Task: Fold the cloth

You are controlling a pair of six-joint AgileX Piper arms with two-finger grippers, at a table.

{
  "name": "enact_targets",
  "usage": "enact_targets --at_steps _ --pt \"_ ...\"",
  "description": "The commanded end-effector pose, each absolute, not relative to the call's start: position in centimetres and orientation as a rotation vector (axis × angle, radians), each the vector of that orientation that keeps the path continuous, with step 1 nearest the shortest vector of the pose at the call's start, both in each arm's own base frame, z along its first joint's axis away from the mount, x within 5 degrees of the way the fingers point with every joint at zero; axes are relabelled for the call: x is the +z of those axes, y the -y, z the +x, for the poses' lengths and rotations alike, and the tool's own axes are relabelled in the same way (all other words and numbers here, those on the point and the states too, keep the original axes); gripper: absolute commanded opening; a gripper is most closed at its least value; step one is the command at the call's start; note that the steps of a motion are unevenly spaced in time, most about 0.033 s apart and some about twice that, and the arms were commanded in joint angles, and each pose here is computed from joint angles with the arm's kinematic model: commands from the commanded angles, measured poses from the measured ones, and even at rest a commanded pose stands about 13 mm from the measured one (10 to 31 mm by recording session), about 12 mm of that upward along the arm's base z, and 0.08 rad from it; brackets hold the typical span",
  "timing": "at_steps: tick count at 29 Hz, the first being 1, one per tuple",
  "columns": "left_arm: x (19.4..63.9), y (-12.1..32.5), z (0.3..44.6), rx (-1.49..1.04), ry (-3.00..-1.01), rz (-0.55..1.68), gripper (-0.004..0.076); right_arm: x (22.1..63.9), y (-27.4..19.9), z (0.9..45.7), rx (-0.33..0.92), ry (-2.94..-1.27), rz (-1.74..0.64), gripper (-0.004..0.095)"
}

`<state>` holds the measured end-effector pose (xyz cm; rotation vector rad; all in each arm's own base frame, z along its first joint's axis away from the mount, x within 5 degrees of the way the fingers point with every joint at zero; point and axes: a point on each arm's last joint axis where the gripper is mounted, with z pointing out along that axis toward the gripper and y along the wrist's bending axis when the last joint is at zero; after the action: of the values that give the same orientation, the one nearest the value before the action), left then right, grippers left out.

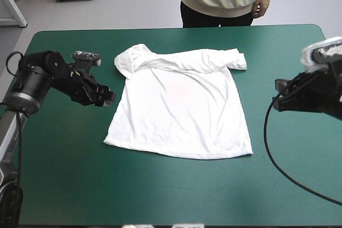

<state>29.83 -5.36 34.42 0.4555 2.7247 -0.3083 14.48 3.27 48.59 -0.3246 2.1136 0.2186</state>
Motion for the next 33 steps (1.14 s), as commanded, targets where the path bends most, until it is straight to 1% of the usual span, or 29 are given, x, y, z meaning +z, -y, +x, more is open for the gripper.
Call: enact_targets --at_steps 1,5,11,14,18,23,27,28,29,30,31,32,33 --pt "33.3 5.7 29.5 -0.37 -2.677 0.385 0.0415 46.2 -3.3 14.7 0.246 -2.128 -0.288 0.0509" --pt "30.3 5.7 29.4 -0.38 -2.762 0.4 0.0415 42.4 -3.5 15.9 0.277 -2.218 -0.269 0.051" --pt "26.9 5.7 29.2 -0.387 -2.821 0.416 0.0415 38.1 -3.5 17.4 0.289 -2.247 -0.218 0.0509" --pt "25.0 5.6 28.8 -0.388 -2.866 0.433 0.0415 36.7 -3.5 17.7 0.289 -2.278 -0.209 0.0509" --pt "23.4 5.5 28.7 -0.373 -2.872 0.414 0.041 35.8 -3.5 17.9 0.286 -2.289 -0.2 0.0509" --pt "21.8 6.2 28.6 -0.366 -2.893 0.464 0.0401 35.7 -3.5 18.2 0.283 -2.275 -0.193 0.0503" --pt "20.9 7.4 28.7 -0.37 -2.906 0.519 0.0394 35.6 -3.5 18.3 0.283 -2.282 -0.193 0.0443" --pt "20.7 7.8 28.7 -0.369 -2.906 0.53 0.0375 35.6 -3.5 18.3 0.284 -2.284 -0.194 0.0426" --pt "20.7 8.1 28.6 -0.37 -2.904 0.547 0.0339 35.6 -3.5 18.3 0.28 -2.286 -0.198 0.041" --pt "20.7 8.4 28.6 -0.366 -2.898 0.561 0.03 35.5 -3.5 18.3 0.277 -2.289 -0.205 0.0395" --pt "20.7 8.6 28.5 -0.367 -2.895 0.572 0.0241 35.4 -3.5 18.4 0.275 -2.297 -0.213 0.0383" --pt "20.7 8.8 28.5 -0.367 -2.892 0.579 0.0173 35.4 -3.5 18.4 0.275 -2.301 -0.218 0.0375" --pt "20.6 8.9 28.5 -0.37 -2.895 0.581 0.0034 35.2 -3.5 18.3 0.275 -2.319 -0.228 0.0374"
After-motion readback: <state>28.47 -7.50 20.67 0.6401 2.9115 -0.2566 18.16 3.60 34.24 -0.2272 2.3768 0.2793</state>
